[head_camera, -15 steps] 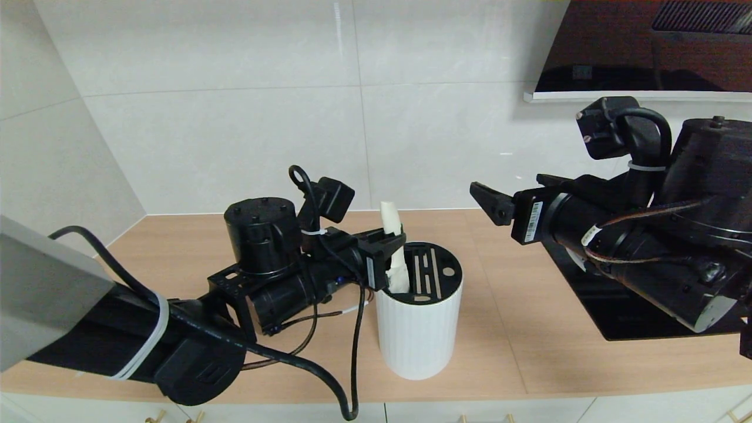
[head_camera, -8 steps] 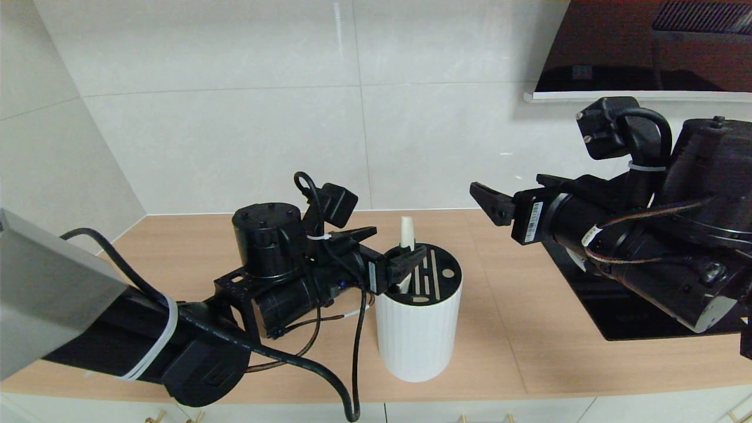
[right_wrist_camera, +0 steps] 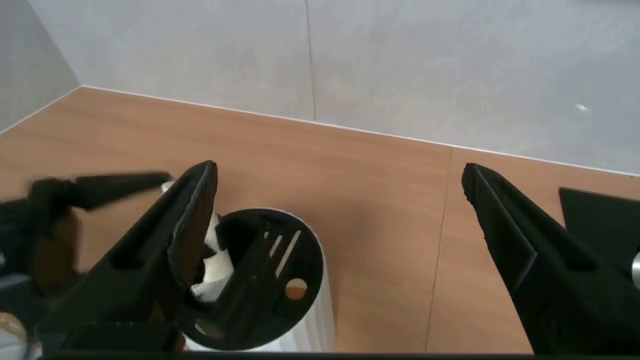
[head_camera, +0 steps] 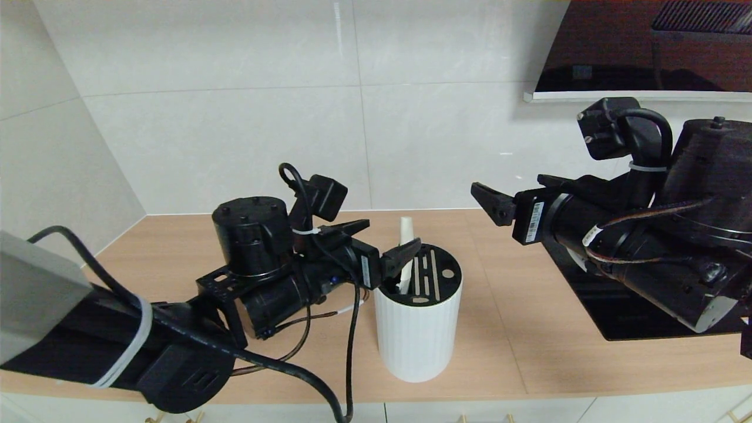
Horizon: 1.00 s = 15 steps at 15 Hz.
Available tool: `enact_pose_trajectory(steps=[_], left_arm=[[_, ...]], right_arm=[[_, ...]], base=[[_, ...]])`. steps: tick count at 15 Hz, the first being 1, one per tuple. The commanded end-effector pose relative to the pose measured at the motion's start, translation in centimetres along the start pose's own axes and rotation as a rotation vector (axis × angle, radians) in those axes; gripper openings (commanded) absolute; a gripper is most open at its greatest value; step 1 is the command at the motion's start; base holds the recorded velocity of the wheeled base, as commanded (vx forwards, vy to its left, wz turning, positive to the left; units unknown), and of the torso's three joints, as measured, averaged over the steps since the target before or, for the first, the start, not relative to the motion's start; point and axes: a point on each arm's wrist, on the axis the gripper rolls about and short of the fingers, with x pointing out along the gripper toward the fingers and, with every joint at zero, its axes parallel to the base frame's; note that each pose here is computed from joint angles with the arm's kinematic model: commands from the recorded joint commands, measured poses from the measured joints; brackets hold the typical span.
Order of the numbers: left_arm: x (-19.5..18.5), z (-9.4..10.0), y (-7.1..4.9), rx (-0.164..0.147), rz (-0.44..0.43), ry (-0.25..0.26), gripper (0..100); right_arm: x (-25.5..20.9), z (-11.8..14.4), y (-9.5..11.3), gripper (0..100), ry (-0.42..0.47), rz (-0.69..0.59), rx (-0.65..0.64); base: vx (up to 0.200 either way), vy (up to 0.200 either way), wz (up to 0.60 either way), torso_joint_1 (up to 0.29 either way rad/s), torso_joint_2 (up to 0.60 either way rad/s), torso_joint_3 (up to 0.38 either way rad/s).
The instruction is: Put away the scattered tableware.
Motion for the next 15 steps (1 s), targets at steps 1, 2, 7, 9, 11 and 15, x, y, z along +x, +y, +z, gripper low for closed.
enact_pose_trajectory(steps=[1,2,7,9,11,15], left_arm=[[-4.7,4.6,-0.7,0.018,0.017,-0.142,100],[-6.3,5.6,-0.6,0.022,0.027,-0.175,100],[-14.1,7.8,-1.8,0.035,0.039,-0.263,100],[-16.7,7.1,-1.8,0.033,0.070,-0.237,100],[-19.9,6.3,-2.3,0.024,0.085,-0.192,100],[-25.8,5.4,-2.6,0.013,0.213,-0.167,100]], right_arm=[[0.0,-0.1,-1.2,100,0.000,-0.040,-0.002],[-0.1,0.2,-1.7,100,-0.010,-0.055,0.002],[-4.7,0.8,-4.6,100,-0.045,-0.107,0.015],[-8.1,-0.2,-5.9,100,-0.041,-0.124,0.010],[-13.0,-1.5,-8.1,100,-0.058,-0.185,-0.008],[-19.0,-3.3,-11.1,100,-0.093,-0.404,-0.058]], base=[[0.000,0.000,0.00,0.000,0.00,0.000],[0.000,0.000,0.00,0.000,0.00,0.000],[0.000,0.000,0.00,0.000,0.00,0.000],[0.000,0.000,0.00,0.000,0.00,0.000],[0.000,0.000,0.00,0.000,0.00,0.000],[0.000,0.000,0.00,0.000,0.00,0.000]])
